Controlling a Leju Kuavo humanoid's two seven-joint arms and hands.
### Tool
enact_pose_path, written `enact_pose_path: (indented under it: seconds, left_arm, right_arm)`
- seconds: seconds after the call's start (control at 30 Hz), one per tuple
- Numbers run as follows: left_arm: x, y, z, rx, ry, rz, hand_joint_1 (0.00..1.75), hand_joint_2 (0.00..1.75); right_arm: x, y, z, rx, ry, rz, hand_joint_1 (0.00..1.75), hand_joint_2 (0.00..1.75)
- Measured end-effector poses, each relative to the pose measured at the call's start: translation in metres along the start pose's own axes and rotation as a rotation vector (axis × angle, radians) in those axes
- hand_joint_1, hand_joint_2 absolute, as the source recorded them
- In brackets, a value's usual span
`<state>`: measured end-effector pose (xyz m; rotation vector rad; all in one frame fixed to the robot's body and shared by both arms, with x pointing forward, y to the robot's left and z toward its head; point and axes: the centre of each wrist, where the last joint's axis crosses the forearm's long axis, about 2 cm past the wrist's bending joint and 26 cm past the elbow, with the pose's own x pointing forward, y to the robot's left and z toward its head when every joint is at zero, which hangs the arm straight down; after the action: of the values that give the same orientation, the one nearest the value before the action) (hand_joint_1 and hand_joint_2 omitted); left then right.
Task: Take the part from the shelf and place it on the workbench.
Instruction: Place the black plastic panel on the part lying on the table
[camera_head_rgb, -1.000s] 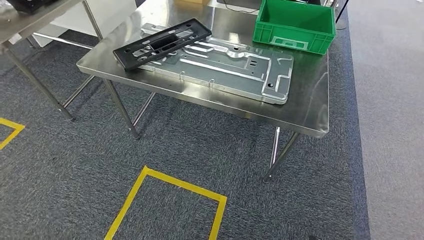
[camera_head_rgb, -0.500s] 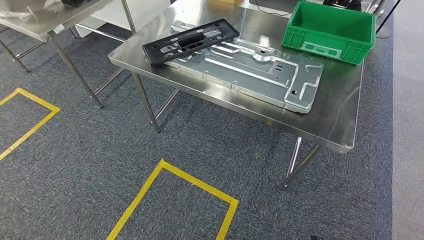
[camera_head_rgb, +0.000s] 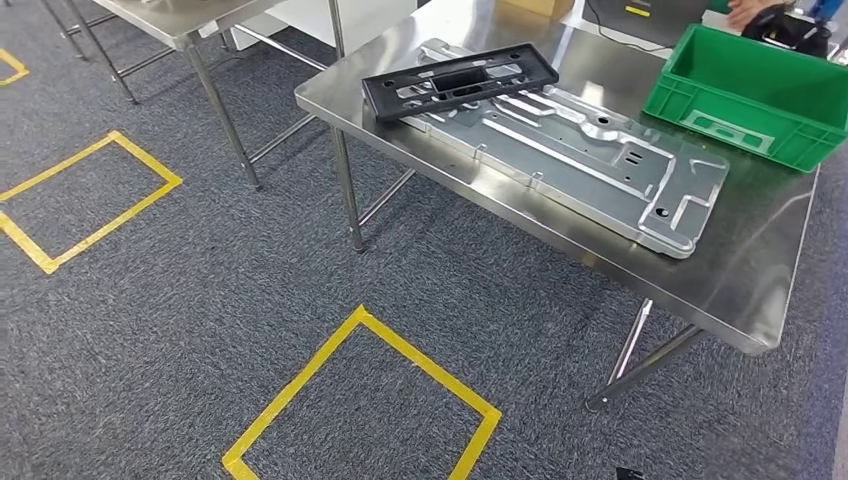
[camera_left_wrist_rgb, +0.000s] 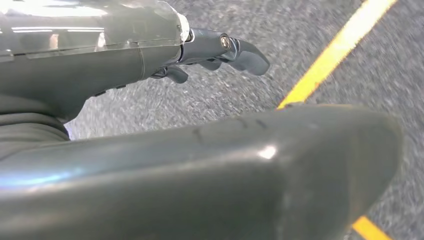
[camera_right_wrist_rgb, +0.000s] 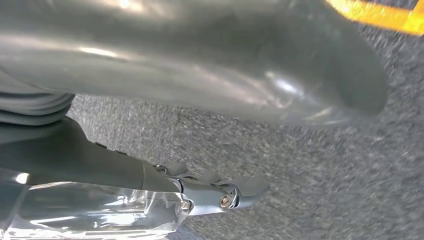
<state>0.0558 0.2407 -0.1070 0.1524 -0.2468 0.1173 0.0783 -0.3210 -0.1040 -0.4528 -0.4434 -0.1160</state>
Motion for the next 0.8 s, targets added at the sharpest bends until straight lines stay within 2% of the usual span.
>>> enact_pose_path:
  seconds: [0.8]
  left_arm:
    - [0.0005, -0.0001, 0.0, -0.001, 0.002, -0.001, 0.0, 0.0]
  right_arm:
    - [-0.0034, 0.0027, 0.0021, 0.016, 0.013, 0.021, 0.0, 0.0]
